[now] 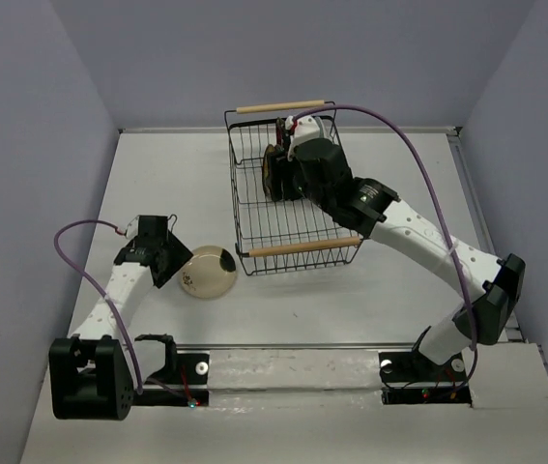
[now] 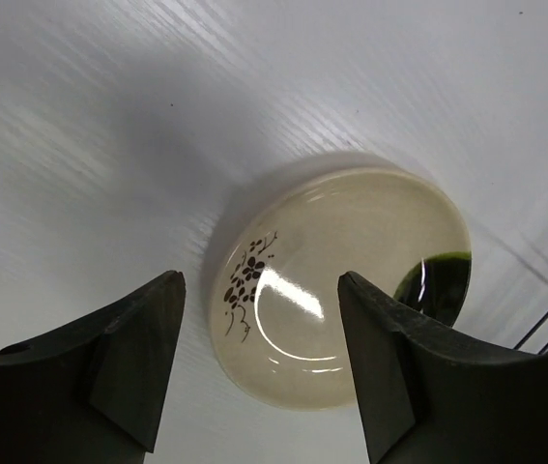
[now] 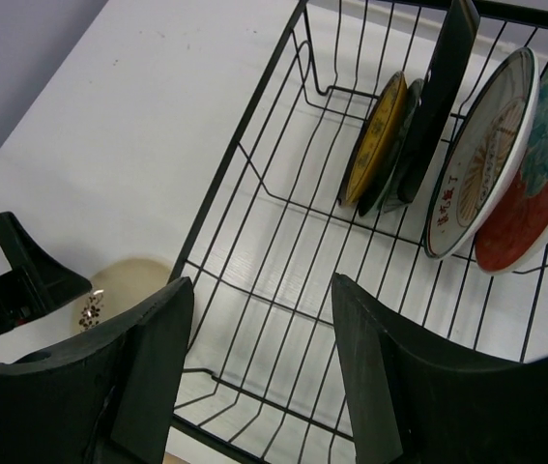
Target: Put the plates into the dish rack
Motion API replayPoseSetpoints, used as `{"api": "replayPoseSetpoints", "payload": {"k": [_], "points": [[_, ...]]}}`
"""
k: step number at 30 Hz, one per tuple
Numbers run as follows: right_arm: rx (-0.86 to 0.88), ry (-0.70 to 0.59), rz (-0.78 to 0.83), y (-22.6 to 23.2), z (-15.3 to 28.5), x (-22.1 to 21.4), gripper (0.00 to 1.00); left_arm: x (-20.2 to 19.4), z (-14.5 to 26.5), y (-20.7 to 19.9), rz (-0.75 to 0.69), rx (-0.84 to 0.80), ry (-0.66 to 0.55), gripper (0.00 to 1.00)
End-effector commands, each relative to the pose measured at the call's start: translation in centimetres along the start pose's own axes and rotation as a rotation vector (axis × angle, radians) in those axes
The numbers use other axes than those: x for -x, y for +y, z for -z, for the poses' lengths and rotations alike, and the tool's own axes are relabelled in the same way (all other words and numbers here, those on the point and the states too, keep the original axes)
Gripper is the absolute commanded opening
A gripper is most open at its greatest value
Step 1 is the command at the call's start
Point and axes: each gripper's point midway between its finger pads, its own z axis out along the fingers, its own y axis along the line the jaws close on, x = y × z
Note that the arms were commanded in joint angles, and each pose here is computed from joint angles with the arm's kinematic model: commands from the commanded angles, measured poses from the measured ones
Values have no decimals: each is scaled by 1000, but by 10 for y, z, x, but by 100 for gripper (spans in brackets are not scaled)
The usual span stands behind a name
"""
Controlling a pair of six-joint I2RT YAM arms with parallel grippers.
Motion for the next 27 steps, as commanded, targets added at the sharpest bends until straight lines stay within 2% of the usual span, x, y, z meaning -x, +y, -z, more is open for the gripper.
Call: {"api": "replayPoseSetpoints", "payload": {"k": [1,10,12,13,15,20,27], "points": [[8,-98,-10,-2,12,24,64,0,-7,11,43,42,-30,72],[12,-156,-26,-8,31,33,63,-14,-27,18,37,85,27,62],[9,-156,-28,-9,30,32,63,-15,-31,18,36,83,26,55],[9,-155,-30,-9,30,31,63,-16,-33,17,39,77,24,48],[17,-150,-32,-8,29,29,63,-20,-36,17,50,66,32,42],[-5,-157,-29,-13,31,29,63,-35,-44,11,51,-10,65,6],[26,-182,-29,-10,45,41,62,-5,-22,-9,43,-129,-52,5]]}}
